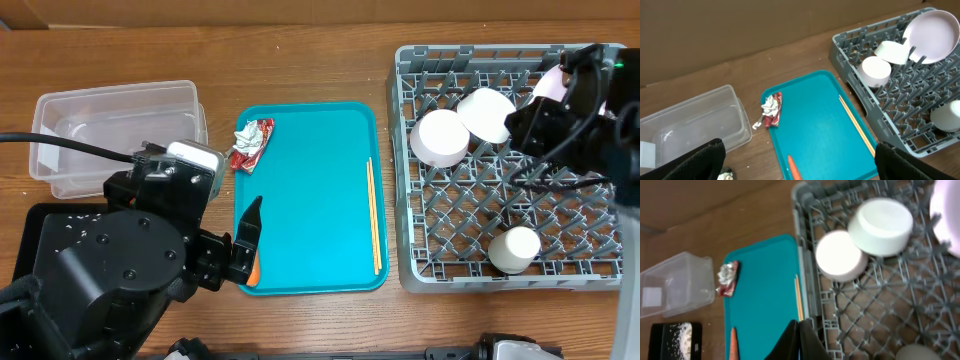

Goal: Sort waste into correct bins and load items into the dishwasher

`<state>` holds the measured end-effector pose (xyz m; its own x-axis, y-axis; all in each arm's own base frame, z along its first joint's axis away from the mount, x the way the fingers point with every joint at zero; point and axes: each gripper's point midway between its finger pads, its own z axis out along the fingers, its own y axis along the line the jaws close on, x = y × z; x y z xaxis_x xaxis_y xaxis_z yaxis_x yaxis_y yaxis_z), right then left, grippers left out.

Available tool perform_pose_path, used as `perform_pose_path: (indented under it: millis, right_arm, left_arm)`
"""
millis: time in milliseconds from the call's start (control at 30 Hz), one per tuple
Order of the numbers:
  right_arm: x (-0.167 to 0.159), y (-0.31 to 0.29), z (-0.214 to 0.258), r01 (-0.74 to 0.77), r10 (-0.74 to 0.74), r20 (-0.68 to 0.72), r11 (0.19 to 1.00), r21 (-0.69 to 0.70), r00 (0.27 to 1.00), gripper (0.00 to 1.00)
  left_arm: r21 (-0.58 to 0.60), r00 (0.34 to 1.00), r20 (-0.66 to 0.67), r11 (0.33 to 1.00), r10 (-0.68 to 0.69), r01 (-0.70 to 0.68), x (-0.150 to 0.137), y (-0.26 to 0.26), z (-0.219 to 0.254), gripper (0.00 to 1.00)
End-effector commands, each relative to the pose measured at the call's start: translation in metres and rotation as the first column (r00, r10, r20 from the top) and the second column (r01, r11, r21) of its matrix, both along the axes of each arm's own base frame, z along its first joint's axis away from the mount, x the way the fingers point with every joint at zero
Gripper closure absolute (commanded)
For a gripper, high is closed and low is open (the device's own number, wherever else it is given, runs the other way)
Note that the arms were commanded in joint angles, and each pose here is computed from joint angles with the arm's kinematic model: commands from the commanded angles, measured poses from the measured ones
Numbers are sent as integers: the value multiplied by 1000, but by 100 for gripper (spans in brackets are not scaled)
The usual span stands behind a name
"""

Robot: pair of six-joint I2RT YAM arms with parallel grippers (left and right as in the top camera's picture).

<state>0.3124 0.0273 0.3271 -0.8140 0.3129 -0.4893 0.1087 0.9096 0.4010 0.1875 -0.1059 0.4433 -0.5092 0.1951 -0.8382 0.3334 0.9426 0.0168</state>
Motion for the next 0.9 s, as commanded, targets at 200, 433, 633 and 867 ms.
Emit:
perform_pose_path:
  millis: [200,433,633,867]
  right_arm:
    - [5,13,-54,-46,58,-203,997,63,977,96]
    - [-18,35,-10,-123,125,-34,992,38,992,96]
    - [-60,37,30,-125,124,117,992,4,985,89]
    - [-101,47,39,-196,192,137,980,20,972,71]
  left_arm:
    - [36,999,-50,999,23,-21,2,0,-12,3]
    - [87,985,-152,994,79,-66,16,-16,-38,3]
    - [88,958,-202,978,206,-192,39,-18,-53,0]
    - [51,893,-280,934,353,-354,61,17,-63,1]
